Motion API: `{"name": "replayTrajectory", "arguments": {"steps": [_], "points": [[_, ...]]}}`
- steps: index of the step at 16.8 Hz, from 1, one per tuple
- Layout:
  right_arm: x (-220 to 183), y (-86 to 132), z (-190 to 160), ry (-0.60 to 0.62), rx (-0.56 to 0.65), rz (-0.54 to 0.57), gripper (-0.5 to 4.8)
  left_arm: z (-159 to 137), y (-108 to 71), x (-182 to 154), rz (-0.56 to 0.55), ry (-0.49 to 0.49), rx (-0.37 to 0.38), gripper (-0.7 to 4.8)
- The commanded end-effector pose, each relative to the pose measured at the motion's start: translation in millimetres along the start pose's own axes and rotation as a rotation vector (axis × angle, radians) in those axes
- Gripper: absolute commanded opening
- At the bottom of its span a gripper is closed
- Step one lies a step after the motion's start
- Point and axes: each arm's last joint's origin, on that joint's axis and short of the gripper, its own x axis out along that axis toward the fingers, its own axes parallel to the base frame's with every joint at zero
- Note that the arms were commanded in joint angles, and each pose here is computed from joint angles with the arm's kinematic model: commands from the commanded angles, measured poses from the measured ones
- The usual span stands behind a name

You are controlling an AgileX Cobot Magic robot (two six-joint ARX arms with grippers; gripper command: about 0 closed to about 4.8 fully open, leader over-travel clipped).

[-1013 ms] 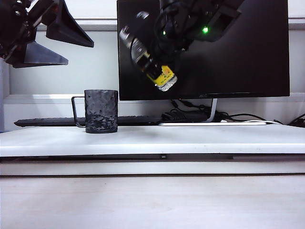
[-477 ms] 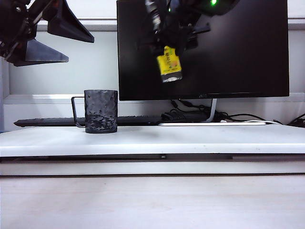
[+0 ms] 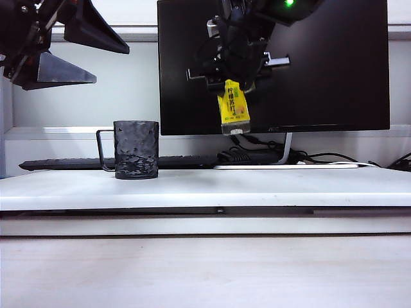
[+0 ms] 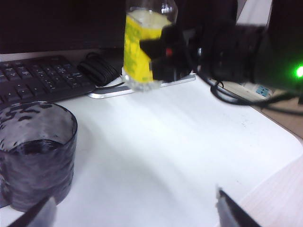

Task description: Carefully pick up the bottle and pour some water from the bottle into the cup.

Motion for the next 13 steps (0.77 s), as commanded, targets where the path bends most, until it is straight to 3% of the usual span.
{"name": "replayTrajectory", "arguments": {"steps": [1,4,13], "points": [[-3,-1,-19,0.027,0.032,-0.001,2.07,3,-1.0,-1,-0.014,-0.012,0.005,4.79],[-5,-4,-50,0.088,0.038,0.007,2.07,3,-1.1,-1,-0.019,-0.011,0.006,4.79],[-10,-9,-88,0.157,0.117,0.024,2.07,2,-1.9,-1,-0.047,-0.006,0.005,4.79]]}}
